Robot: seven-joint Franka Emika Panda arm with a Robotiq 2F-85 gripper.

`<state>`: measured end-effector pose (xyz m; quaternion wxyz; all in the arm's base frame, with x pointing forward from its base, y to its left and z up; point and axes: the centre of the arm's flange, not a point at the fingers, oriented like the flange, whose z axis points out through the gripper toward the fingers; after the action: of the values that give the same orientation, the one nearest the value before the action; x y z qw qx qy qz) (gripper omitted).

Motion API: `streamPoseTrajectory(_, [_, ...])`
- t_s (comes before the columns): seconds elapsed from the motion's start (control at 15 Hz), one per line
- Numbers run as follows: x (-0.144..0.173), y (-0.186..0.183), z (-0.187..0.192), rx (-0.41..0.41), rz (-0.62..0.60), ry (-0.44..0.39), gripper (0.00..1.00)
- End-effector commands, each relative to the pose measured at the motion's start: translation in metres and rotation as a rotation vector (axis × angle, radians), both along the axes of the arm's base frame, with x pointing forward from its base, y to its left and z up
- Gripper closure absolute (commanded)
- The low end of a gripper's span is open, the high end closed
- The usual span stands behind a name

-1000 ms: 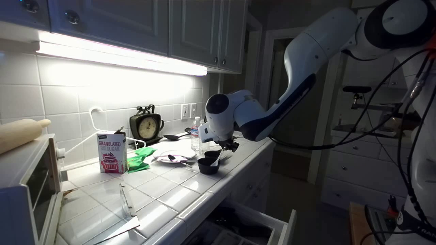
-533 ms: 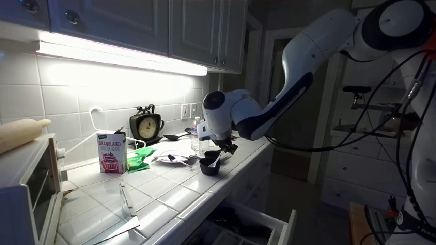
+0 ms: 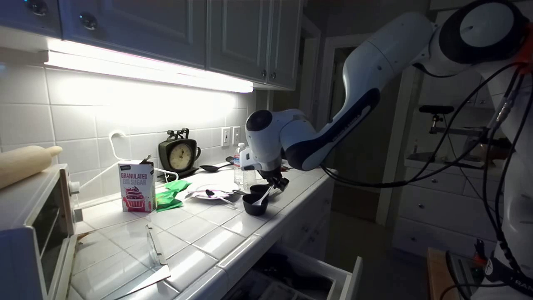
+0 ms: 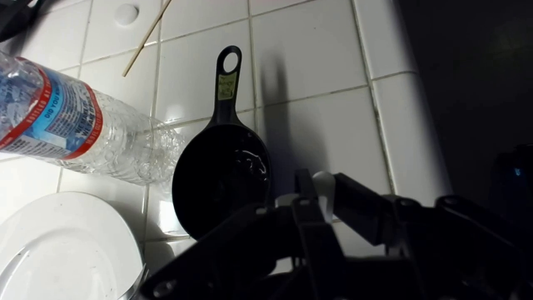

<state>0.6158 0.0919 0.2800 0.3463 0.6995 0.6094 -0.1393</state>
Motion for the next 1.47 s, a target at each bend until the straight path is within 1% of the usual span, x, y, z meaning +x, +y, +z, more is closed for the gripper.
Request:
streamPoseTrajectory(0.0, [0.007,0.003,-0.002,0.03,-0.05,-0.001,0.96])
streamPoseTrajectory(0.8, [0.009,0.002,0.004,0.114,-0.133,-0.015,0.96])
streamPoseTrajectory(1.4, [0.011,-0.002,0.008,0.163,-0.185,-0.017,0.96])
